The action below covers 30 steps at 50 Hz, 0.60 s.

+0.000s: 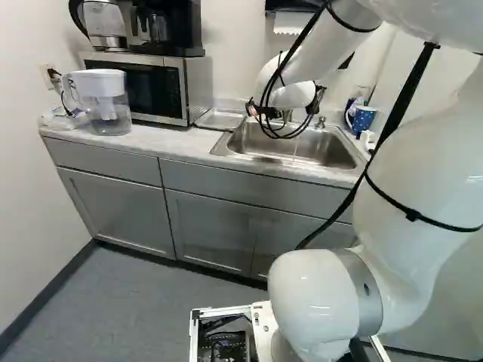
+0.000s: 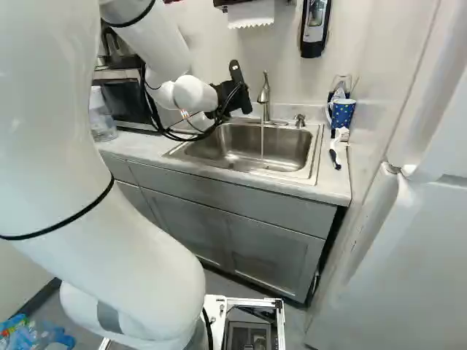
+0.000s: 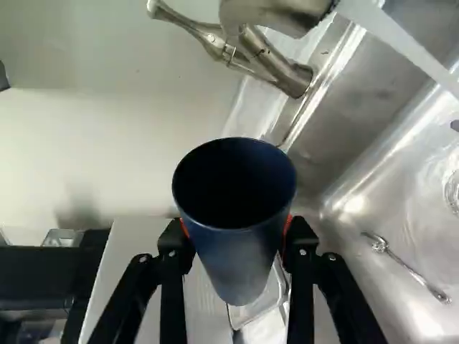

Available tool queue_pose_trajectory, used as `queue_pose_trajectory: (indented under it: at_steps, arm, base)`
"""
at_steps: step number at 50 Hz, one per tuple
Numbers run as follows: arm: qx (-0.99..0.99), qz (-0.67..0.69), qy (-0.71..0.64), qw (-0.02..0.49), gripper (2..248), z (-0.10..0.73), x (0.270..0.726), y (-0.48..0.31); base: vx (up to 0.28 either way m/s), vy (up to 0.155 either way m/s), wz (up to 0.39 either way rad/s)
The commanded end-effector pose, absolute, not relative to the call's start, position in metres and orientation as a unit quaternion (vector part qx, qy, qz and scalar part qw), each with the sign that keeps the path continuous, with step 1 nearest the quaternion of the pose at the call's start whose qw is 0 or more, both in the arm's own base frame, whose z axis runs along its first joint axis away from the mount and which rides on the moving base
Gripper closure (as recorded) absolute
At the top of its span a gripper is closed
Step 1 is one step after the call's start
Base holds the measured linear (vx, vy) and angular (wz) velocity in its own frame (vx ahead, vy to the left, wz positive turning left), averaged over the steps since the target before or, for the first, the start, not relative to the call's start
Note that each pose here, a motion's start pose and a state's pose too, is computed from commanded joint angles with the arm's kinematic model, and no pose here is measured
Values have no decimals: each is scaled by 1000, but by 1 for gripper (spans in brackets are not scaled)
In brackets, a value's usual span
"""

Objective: Rinse the cup and place it in the tray

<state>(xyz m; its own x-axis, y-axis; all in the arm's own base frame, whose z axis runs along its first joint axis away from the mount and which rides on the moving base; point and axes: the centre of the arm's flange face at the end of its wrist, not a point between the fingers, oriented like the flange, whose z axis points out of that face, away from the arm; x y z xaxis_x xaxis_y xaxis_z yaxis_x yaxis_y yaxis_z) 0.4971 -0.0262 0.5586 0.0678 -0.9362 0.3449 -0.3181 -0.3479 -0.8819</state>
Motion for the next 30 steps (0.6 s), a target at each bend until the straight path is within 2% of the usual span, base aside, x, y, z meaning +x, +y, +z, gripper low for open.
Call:
queue_pose_trajectory:
  at_steps: [30]
  arm:
    - [-726,-533,367,235,124,559,497,-26]
  base:
    - [0,0,0]
